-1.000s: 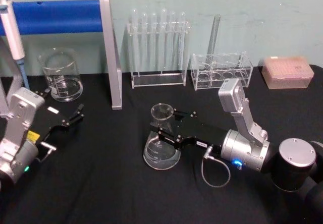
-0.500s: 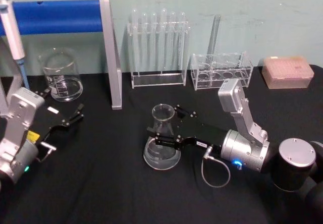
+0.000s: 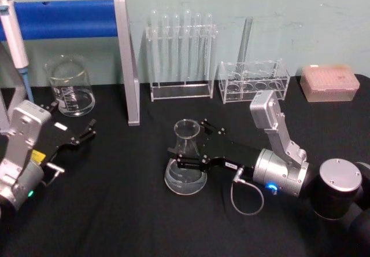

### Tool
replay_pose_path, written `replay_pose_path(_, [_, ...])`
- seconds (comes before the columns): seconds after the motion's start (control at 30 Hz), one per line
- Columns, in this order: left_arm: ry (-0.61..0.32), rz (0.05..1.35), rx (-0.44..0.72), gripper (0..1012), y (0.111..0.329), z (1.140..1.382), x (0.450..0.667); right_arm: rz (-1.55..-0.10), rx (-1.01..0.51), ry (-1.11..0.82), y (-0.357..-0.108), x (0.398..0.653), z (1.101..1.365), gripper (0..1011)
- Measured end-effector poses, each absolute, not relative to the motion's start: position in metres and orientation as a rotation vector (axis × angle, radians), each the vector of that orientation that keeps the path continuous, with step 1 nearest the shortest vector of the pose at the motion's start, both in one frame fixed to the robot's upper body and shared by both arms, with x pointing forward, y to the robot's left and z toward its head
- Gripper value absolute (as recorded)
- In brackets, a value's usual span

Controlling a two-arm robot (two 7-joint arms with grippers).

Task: Grasp the erlenmeyer flask with one hand, shake it three times, then place it back.

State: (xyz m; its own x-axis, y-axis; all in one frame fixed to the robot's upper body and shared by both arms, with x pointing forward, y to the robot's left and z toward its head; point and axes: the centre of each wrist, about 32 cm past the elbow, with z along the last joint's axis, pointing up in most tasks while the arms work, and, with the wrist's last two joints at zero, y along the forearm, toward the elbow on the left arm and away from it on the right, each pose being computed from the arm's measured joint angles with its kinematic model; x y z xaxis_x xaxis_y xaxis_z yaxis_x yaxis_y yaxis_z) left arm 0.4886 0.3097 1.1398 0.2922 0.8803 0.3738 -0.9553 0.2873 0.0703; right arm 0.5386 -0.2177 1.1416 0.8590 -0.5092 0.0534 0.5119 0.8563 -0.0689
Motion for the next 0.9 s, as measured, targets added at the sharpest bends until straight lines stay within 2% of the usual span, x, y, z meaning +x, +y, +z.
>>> replay_pose_path(0.53, [-0.285,1.248,0.305,1001,0.31,1.14,0.489,-0.537,-0.089,-0.039,-0.22,0.537,1.142,1000])
replay_pose_path(0.9, [-0.285,1.248,0.305,1001,0.31,1.14,0.489,-0.52,-0.108,-0.04,-0.234,0.529,1.142,1000])
